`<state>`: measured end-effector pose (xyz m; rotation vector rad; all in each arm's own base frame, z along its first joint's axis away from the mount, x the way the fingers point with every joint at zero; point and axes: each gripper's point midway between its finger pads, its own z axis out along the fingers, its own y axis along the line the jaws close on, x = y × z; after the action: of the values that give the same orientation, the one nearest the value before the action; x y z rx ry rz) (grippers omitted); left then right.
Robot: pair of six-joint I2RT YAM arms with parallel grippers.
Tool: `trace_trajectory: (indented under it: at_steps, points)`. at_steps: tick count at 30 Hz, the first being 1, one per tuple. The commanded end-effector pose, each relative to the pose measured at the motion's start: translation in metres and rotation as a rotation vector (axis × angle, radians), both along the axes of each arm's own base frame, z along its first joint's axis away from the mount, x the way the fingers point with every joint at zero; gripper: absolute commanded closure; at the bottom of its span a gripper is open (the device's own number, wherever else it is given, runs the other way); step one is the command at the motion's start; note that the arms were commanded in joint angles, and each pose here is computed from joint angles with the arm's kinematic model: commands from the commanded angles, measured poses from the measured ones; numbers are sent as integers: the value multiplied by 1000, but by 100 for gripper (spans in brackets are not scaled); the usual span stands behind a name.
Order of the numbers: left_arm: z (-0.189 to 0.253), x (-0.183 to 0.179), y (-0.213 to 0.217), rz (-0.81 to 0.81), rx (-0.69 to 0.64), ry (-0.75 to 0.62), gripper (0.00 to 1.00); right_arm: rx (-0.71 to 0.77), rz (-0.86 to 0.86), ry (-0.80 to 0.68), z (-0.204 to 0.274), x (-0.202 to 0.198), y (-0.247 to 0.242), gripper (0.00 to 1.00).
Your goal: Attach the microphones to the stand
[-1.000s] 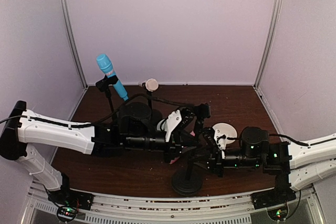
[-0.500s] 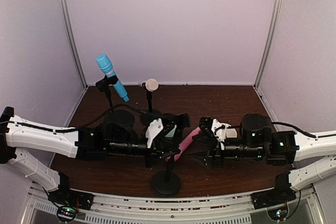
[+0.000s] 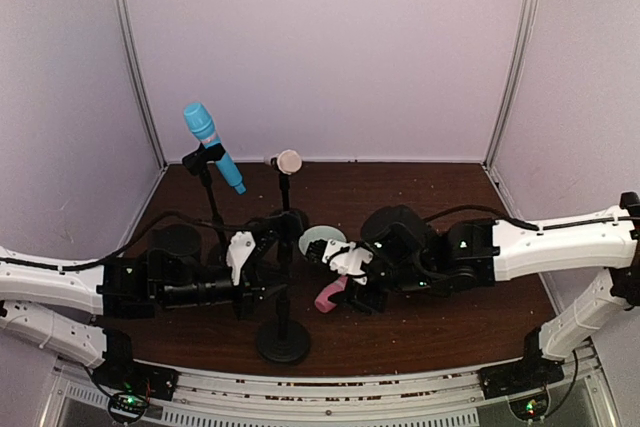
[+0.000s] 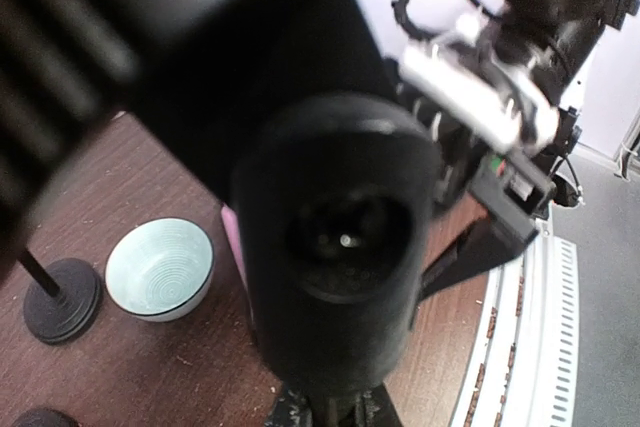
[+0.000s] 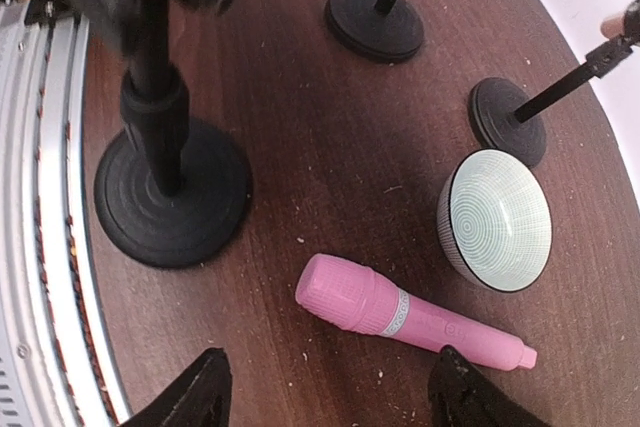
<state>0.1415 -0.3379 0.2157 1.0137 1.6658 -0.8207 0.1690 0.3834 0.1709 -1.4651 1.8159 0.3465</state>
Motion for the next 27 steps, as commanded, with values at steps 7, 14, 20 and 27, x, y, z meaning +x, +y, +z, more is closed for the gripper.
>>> trace_trajectory:
  at_steps: [7, 14, 20, 27]
  points:
    - [23, 15, 26, 111, -161, -34, 100, -358, 35, -66, -61, 18, 0, 30]
    - [21, 11, 33, 108, -197, -23, 100, -485, 43, -98, -85, 35, 15, 29]
    - [22, 7, 37, 97, -217, -23, 100, -576, 86, -99, -102, 40, 11, 29]
    - [21, 4, 38, 87, -235, -23, 100, -603, 107, -49, -115, 48, 7, 31]
